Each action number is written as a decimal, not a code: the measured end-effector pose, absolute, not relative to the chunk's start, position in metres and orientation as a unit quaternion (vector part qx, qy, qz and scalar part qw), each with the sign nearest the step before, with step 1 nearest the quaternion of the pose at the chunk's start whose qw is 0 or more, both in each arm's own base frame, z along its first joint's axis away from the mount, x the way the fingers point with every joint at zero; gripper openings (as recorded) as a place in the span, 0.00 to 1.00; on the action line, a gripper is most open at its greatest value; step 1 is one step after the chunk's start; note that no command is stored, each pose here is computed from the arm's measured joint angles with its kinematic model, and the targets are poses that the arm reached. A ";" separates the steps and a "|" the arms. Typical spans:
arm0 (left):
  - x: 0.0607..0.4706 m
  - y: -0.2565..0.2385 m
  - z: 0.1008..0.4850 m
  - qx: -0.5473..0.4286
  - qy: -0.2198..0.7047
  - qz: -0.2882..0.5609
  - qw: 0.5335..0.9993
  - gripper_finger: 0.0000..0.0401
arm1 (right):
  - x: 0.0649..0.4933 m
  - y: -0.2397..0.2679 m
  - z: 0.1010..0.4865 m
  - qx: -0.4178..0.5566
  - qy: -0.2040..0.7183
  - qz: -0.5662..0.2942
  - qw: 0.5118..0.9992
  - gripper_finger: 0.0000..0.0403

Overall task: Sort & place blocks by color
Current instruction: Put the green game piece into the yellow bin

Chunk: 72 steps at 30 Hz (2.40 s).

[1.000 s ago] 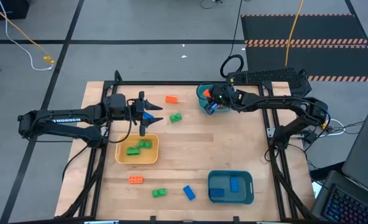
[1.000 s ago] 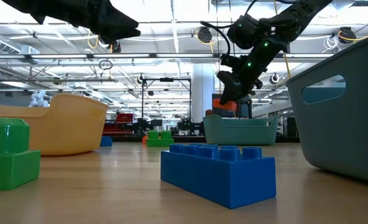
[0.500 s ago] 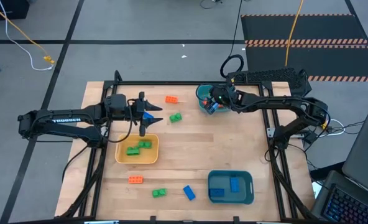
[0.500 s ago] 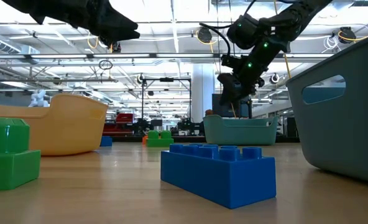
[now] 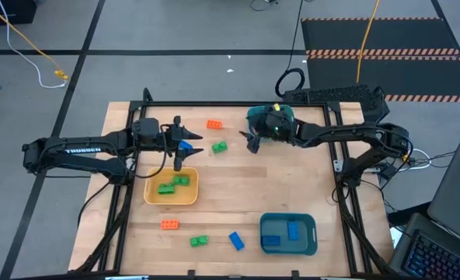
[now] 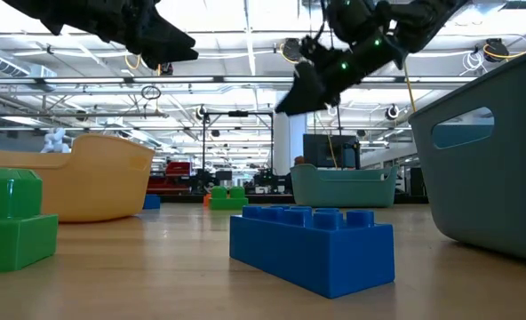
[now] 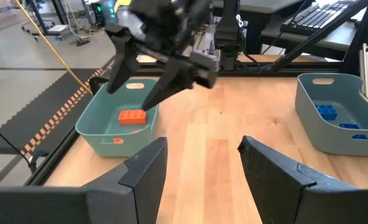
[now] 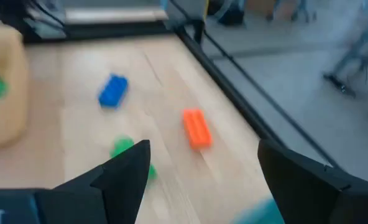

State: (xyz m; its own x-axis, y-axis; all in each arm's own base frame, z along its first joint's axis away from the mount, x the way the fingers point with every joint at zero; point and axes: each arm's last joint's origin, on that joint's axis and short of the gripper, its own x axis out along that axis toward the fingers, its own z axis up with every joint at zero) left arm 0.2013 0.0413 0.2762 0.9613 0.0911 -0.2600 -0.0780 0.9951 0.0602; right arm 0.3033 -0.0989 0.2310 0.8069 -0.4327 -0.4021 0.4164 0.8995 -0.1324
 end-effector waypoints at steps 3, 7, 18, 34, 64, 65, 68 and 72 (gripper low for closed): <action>0.201 0.041 0.276 0.024 0.132 0.043 0.990 0.51 | 0.309 -0.090 0.238 -0.037 0.181 -0.209 0.960 0.73; 0.201 0.042 0.276 0.021 0.133 0.063 0.989 0.51 | 0.319 -0.084 0.228 -0.041 0.181 -0.180 0.966 0.71; 0.202 0.042 0.279 0.016 0.116 0.066 0.991 0.51 | 0.357 -0.074 0.198 -0.040 0.200 -0.134 0.970 0.66; 0.202 0.042 0.279 0.017 0.119 0.067 0.990 0.51 | 0.406 -0.073 0.167 0.014 0.337 -0.157 0.928 0.66; 0.202 0.042 0.279 0.011 0.118 0.067 0.991 0.51 | 0.410 -0.065 0.171 0.037 0.314 -0.145 0.937 0.66; 0.202 0.042 0.279 0.009 0.118 0.068 0.991 0.51 | 0.410 -0.066 0.170 0.038 0.316 -0.146 0.937 0.66; 0.202 0.042 0.279 0.010 0.118 0.067 0.991 0.51 | 0.410 -0.067 0.170 0.041 0.317 -0.149 0.936 0.66; 0.202 0.042 0.279 0.010 0.118 0.067 0.991 0.51 | 0.409 -0.068 0.170 0.042 0.317 -0.150 0.936 0.66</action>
State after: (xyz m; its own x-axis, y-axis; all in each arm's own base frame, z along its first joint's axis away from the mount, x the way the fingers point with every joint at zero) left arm 0.2022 0.0417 0.2789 0.9632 0.1358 -0.2321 -0.1311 0.9907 0.0355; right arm 0.4094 -0.0684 0.1702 0.7543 -0.2537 -0.6055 0.3075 0.9514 -0.0156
